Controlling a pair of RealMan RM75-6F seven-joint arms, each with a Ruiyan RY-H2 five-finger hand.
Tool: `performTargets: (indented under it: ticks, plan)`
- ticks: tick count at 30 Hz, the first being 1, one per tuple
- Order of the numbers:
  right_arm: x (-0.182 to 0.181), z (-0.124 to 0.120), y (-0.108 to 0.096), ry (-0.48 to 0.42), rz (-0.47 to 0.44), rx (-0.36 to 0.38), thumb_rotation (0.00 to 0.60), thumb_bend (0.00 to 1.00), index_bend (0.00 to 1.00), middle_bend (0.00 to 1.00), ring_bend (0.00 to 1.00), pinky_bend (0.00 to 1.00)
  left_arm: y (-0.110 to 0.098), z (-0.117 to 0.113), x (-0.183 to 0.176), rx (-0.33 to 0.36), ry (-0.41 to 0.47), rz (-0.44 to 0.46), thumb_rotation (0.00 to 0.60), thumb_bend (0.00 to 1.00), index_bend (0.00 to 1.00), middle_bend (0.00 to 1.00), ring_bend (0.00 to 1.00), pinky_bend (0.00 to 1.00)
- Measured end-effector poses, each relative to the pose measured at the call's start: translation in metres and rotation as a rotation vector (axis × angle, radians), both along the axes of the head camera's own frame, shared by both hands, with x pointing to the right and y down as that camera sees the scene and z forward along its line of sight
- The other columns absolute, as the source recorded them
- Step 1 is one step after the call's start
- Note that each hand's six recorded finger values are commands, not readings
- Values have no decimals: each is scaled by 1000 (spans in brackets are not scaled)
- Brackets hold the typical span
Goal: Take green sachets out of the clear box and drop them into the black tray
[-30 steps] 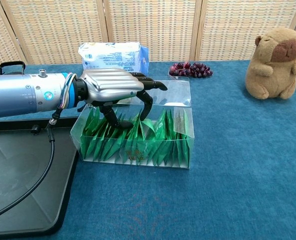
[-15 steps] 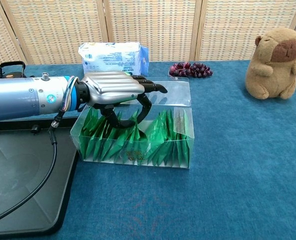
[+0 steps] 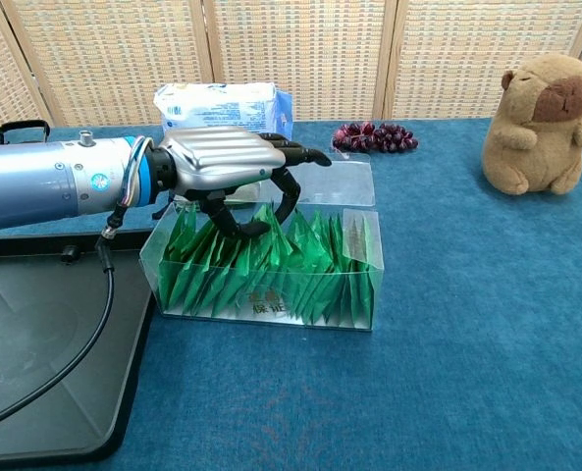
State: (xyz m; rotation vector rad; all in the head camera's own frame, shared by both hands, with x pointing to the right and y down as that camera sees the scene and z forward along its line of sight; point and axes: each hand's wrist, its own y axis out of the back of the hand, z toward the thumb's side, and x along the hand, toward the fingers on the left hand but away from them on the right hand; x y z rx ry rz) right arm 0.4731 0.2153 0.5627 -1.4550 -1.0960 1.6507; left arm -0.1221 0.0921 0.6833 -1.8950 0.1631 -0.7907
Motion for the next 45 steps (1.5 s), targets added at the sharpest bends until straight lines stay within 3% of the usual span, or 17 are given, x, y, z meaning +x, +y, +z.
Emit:
performTargets:
  ticks: [13, 33, 45]
  plan:
    - [-2, -3, 1, -6, -7, 8, 600, 0, 0, 0, 0, 0, -7, -25, -2, 28, 46, -7, 600, 492, 672, 0, 0, 0]
    - [-6, -8, 3, -18, -19, 23, 600, 0, 0, 0, 0, 0, -24, -85, -13, 75, 161, -94, 600, 492, 673, 0, 0, 0]
    - [-10, -9, 5, -27, -33, 26, 600, 0, 0, 0, 0, 0, -42, -118, -59, 162, 162, -182, 600, 492, 673, 0, 0, 0]
